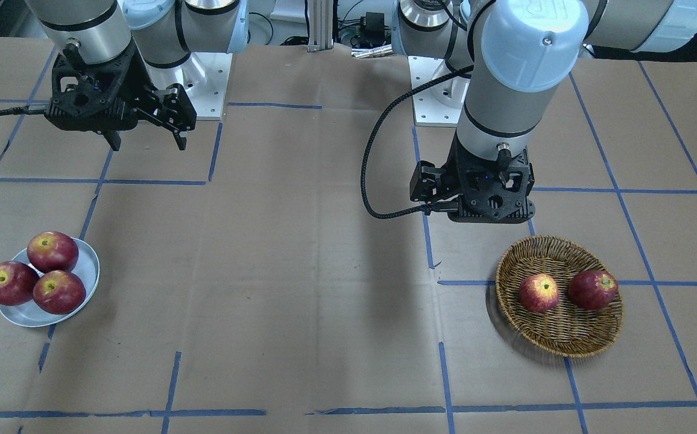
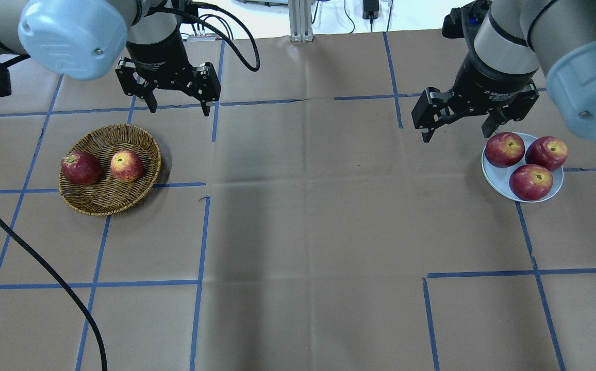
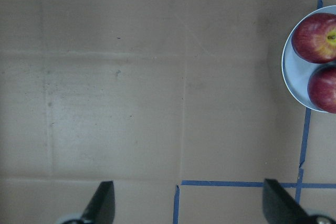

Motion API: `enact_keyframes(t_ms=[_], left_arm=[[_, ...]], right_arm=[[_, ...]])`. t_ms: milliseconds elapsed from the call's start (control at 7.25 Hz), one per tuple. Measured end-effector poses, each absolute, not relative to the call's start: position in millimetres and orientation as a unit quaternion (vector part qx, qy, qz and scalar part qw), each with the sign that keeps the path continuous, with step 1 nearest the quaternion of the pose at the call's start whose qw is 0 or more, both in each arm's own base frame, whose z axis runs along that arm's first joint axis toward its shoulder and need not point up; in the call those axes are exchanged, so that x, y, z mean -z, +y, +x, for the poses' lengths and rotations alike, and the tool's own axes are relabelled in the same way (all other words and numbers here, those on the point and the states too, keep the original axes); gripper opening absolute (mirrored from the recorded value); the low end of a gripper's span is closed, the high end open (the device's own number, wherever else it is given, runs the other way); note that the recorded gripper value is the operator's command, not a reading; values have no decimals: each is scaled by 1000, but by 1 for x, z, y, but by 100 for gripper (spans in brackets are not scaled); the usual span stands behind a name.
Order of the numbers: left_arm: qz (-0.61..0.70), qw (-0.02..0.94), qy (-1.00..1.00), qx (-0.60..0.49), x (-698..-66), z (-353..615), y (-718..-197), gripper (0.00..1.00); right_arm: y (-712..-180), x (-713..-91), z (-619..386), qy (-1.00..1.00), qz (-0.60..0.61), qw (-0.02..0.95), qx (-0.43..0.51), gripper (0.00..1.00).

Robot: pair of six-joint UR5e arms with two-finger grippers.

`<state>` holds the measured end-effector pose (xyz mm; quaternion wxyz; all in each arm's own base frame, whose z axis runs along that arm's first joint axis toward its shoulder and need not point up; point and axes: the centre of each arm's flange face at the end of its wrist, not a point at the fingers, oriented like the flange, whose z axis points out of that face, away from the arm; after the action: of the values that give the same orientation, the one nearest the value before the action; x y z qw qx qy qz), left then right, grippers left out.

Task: Transfer apple from basket to plate
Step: 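Lower the left gripper over the yellow-red apple in the basket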

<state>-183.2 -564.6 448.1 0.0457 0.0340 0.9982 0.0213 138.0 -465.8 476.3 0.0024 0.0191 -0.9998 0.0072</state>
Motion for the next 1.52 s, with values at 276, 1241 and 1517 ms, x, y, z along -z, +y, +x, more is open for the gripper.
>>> enact_keyframes(t_ms=[276,1241,1517], left_arm=[[28,45,998,-36,-435,-165,-574,99],[-63,13,991,-121,-288,65,-645,92],[-64,14,991,-117,-258,67,-645,92]], right_arm=[[-466,-476,138,-1000,19,2,-7,100],[-466,-476,138,-1000,19,3,-7,100],[-466,-476,138,-1000,19,3,-7,100]])
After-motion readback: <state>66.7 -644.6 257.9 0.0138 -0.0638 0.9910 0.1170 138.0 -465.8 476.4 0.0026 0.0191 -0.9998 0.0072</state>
